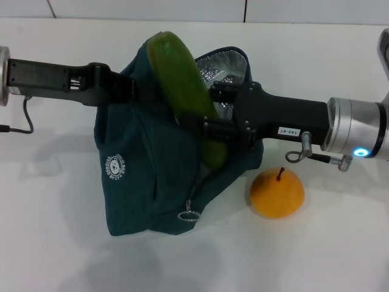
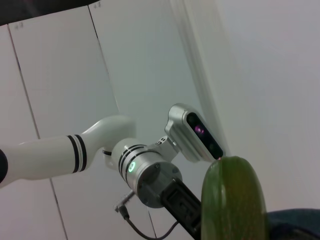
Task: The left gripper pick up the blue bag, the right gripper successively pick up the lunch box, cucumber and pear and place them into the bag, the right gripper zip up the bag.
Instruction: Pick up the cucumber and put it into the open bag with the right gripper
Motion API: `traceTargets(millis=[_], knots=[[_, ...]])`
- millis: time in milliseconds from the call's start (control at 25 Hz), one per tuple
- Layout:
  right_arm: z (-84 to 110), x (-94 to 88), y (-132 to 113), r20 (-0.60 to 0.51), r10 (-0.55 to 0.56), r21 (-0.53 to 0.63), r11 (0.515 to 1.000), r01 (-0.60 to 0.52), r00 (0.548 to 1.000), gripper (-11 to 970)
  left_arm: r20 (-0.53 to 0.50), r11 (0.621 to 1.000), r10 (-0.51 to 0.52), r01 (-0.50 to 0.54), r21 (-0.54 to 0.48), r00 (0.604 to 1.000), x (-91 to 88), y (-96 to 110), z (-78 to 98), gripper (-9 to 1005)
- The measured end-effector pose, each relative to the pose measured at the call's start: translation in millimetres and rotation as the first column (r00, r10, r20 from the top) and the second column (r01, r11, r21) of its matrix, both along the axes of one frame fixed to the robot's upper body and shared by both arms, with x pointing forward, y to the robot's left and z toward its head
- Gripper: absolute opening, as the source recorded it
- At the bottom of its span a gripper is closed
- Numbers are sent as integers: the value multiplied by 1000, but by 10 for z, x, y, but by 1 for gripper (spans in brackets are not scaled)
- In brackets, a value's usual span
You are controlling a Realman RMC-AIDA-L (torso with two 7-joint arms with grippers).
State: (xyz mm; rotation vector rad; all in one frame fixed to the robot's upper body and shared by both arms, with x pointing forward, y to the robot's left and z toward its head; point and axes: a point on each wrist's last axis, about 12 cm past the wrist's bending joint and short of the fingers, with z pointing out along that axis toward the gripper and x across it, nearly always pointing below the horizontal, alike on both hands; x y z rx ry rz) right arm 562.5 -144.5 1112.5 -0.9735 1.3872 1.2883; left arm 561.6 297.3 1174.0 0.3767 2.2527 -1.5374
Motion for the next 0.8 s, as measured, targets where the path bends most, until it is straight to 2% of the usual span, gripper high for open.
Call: traceTargets(millis=[720,800], knots=[[-27,-89,-50,0,19,26,999,-19,1000,551,0,1000,-1,1,-5,1000,-6,3,2,38],[-28,-96,-57,1,20,29,999,-20,1000,580,0,1000,0,0,-5,1000,-7,7,2,38]])
